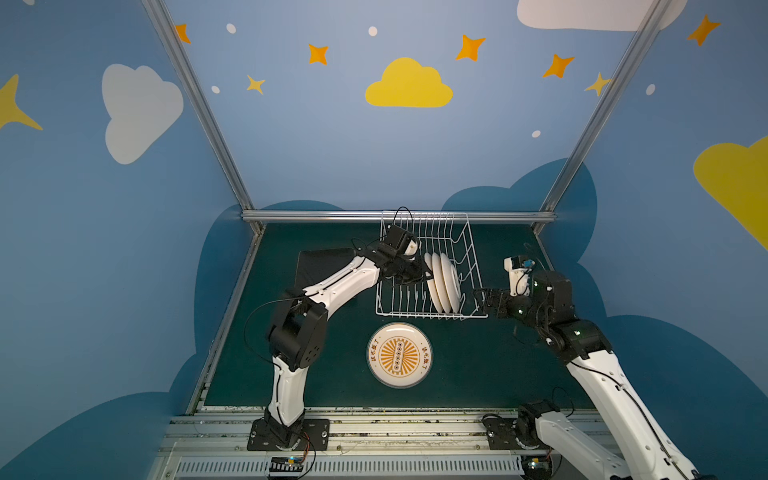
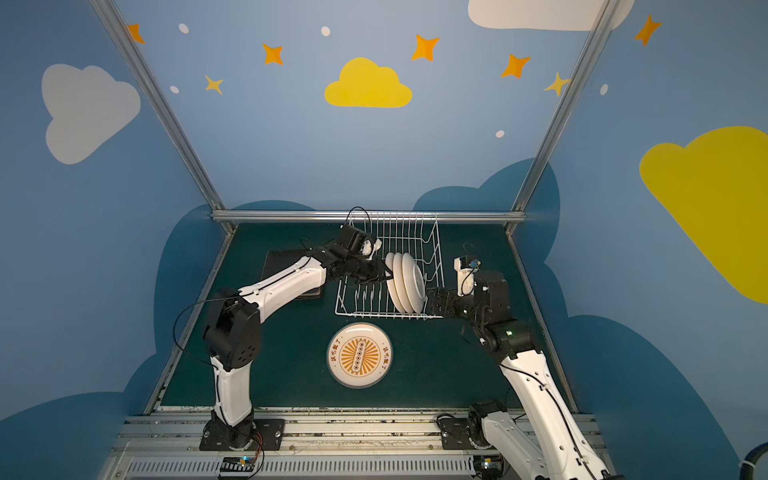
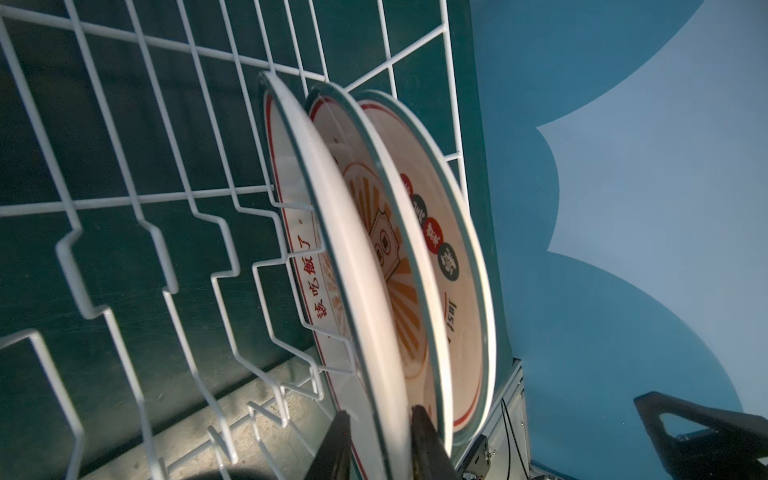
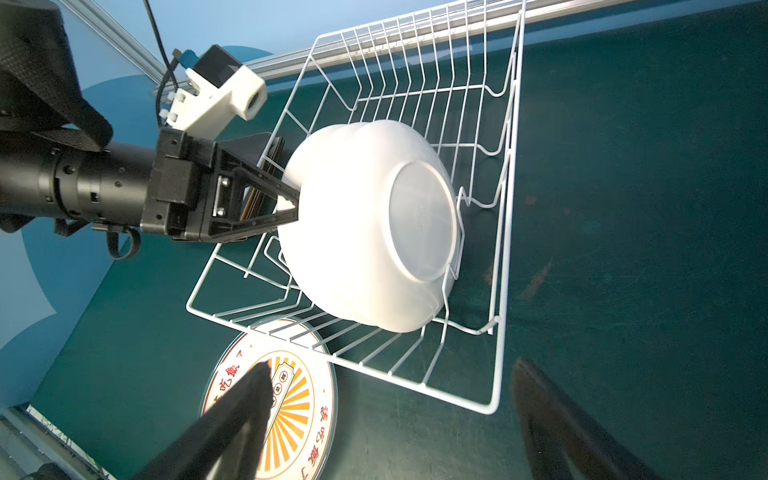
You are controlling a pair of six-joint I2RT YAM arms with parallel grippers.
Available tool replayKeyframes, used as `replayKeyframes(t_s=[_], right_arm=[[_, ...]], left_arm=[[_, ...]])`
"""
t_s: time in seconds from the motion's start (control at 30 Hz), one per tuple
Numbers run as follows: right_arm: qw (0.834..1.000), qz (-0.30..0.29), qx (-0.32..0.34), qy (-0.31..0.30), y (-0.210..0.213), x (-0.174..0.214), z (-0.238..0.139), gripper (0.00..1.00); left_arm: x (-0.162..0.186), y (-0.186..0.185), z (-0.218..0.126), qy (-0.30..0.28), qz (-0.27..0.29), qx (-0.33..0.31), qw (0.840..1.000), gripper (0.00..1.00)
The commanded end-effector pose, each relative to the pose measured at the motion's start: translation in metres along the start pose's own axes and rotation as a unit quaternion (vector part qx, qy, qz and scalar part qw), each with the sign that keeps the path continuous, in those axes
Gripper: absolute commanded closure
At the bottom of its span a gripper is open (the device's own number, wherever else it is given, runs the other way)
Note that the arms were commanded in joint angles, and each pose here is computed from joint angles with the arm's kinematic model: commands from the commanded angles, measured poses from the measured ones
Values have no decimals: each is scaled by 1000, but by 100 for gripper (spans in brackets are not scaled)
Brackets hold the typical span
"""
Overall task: Unload the plates from the dish rack
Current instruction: 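Grasp the outermost printed plate's rim with the left gripper and lift it upward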
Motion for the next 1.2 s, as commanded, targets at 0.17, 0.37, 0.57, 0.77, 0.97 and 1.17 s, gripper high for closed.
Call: replayKeyframes(t_s=[0.17, 0.37, 0.57, 0.77, 0.97, 1.17], right_arm=[[1000, 3, -9, -5, 1, -3, 2, 11], [1000, 2, -8, -9, 0, -4, 0, 11], [1000, 3, -6, -11, -1, -6, -2, 11], [1000, 5, -8, -11, 0, -6, -2, 11], [1000, 3, -12, -13, 1, -8, -2, 10], [1000, 6, -16, -11, 2, -11, 1, 10]], left_arm=[[-5, -2, 10, 1, -16, -9, 1000, 79], [-4, -3, 13, 1, -33, -13, 999, 83], [-1, 0, 22, 5, -62, -8, 998, 92], [-5, -3, 24, -3, -81, 5, 997, 97], [-12, -14, 17, -6, -75, 17, 997, 97], [-15, -24, -1, -17, -64, 21, 998, 97]])
Point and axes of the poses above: each gripper's point midway between its finger pads, its own z axis out along the fingers, its own y axis along the line the jaws close on, x = y × z, the point moved 6 cm from there along -z, back along the fingers, and after that the axes turned 9 degrees about z, right-handed, at the moved point
